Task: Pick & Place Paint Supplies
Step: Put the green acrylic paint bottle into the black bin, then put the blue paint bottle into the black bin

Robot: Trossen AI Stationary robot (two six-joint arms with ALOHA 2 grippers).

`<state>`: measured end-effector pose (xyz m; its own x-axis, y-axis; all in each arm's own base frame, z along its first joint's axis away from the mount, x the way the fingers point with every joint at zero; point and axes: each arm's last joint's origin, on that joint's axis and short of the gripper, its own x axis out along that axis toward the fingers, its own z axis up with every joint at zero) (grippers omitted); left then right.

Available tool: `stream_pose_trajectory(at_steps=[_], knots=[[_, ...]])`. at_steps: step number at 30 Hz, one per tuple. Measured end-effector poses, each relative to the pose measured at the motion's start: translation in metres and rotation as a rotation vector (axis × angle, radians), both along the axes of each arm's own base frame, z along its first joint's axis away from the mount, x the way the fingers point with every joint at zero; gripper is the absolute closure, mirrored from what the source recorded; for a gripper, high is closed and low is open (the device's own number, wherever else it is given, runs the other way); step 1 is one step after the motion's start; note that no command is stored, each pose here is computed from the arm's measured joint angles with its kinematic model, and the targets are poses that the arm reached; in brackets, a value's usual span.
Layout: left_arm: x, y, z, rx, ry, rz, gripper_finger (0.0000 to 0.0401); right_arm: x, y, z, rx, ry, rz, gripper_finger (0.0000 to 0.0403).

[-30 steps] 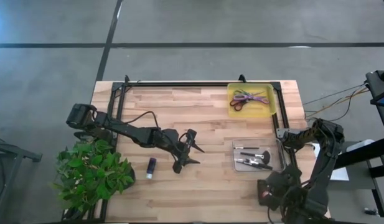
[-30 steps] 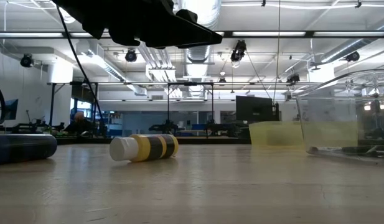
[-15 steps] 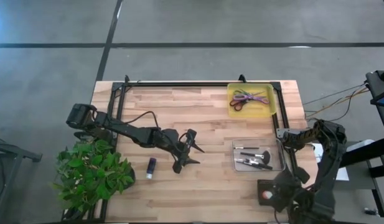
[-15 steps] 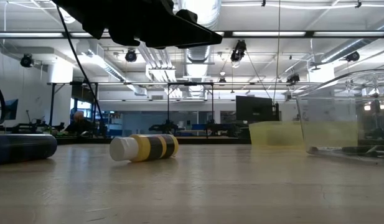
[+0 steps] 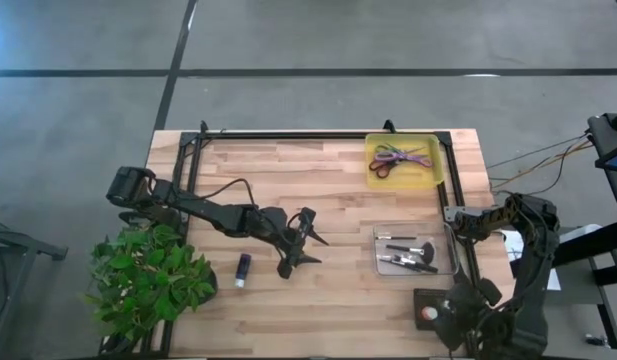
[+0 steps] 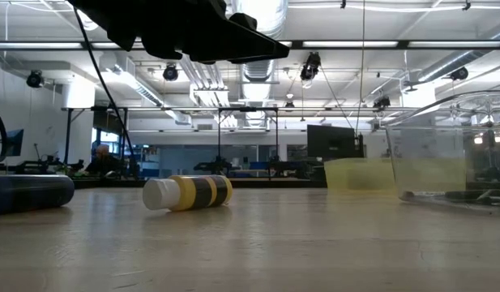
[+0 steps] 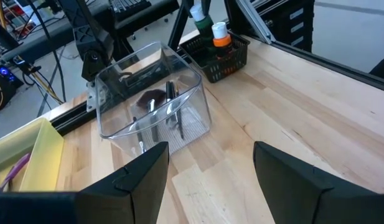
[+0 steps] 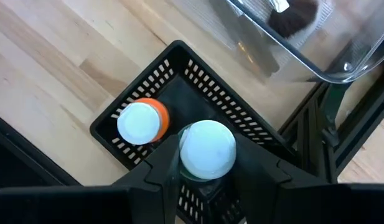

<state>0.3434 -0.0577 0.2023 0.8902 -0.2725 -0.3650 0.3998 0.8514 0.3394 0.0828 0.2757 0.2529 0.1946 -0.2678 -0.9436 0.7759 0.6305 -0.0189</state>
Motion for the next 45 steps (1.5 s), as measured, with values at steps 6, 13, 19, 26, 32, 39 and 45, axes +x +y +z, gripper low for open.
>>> stream_pose_trajectory(at_steps=[6, 13, 19, 26, 32, 39, 45], knots=[[0.000, 0.000, 0.000, 0.000, 0.000, 0.000, 0.0162, 0.001, 0.004, -0.007, -0.010, 0.002, -0.007, 0.0289], [0.000, 0.000, 0.000, 0.000, 0.001, 0.000, 0.0162, 0.004, 0.015, -0.024, -0.044, 0.015, -0.007, 0.0289], [0.000, 0.000, 0.000, -0.006, 0.003, 0.003, 0.0162, 0.003, 0.020, -0.027, -0.017, 0.009, -0.002, 0.0289], [0.000, 0.000, 0.000, -0.006, 0.003, 0.003, 0.0162, 0.004, 0.022, -0.030, -0.027, 0.019, 0.022, 0.0289], [0.000, 0.000, 0.000, -0.006, 0.004, 0.002, 0.0162, 0.004, 0.024, -0.031, -0.019, 0.027, 0.067, 0.0289], [0.000, 0.000, 0.000, -0.005, 0.007, 0.002, 0.0162, 0.004, 0.024, -0.031, -0.016, 0.029, 0.078, 0.0210], [0.000, 0.000, -0.001, -0.002, 0.009, 0.001, 0.0162, 0.004, 0.025, -0.030, -0.017, 0.032, 0.094, 0.0191]])
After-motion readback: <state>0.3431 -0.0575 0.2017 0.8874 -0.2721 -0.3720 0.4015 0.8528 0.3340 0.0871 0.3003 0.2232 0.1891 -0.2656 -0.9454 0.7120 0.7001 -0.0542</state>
